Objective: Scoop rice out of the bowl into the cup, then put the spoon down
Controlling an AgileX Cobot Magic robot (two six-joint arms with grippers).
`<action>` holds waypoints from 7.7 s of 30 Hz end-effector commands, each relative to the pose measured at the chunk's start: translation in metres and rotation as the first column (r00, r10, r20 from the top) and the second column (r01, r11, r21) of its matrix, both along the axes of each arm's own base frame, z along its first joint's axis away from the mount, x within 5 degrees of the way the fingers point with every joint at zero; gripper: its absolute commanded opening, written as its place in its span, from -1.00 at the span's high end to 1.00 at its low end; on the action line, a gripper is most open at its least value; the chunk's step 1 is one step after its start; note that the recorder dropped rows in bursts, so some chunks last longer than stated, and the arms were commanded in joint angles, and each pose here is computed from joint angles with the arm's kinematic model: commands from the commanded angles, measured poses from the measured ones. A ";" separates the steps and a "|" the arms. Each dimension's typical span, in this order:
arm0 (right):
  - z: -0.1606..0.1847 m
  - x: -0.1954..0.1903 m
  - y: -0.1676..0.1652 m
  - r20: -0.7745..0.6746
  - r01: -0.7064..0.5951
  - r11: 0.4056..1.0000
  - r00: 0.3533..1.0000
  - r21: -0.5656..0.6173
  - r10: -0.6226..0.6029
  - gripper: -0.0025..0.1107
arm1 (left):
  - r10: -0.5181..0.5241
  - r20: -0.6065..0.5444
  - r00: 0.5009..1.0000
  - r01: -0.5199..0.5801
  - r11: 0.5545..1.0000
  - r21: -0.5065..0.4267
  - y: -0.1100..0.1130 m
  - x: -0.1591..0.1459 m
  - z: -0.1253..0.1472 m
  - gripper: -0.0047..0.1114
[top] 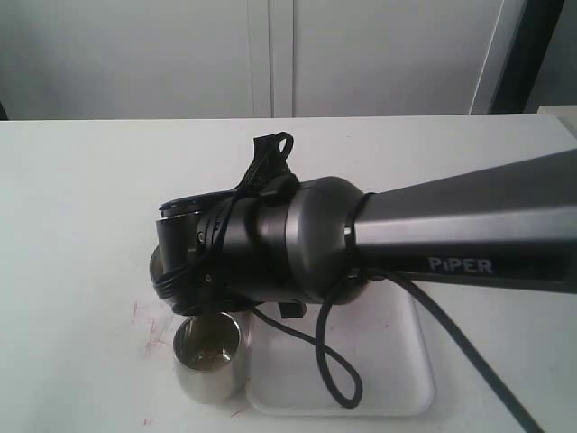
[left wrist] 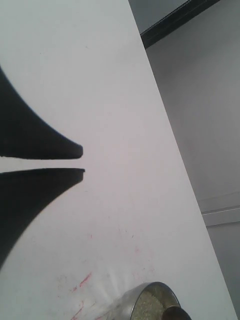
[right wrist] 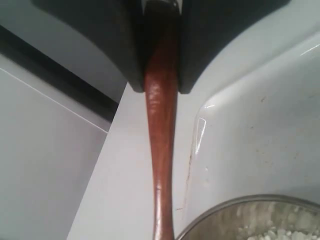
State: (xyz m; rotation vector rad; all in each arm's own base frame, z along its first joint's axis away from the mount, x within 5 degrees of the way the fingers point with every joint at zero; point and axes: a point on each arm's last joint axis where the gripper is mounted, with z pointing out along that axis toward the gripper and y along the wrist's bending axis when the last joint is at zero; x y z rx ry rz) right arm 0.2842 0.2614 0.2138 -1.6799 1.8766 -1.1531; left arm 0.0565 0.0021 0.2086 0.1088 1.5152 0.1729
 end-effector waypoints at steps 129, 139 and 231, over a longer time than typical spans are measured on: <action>0.048 -0.096 -0.066 -0.419 0.229 0.894 0.907 0.385 -0.051 0.96 | -0.004 0.012 1.000 0.004 1.000 -0.010 0.000 0.000 0.003 0.67; 0.048 -0.091 -0.065 -0.381 0.131 0.927 0.925 0.352 0.014 0.96 | -0.004 0.012 1.000 0.004 1.000 -0.010 0.000 0.000 0.003 0.67; 0.061 -0.069 -0.063 -0.225 -0.411 0.912 0.888 0.006 0.402 0.96 | -0.004 0.012 1.000 0.004 1.000 -0.010 0.000 0.000 0.003 0.67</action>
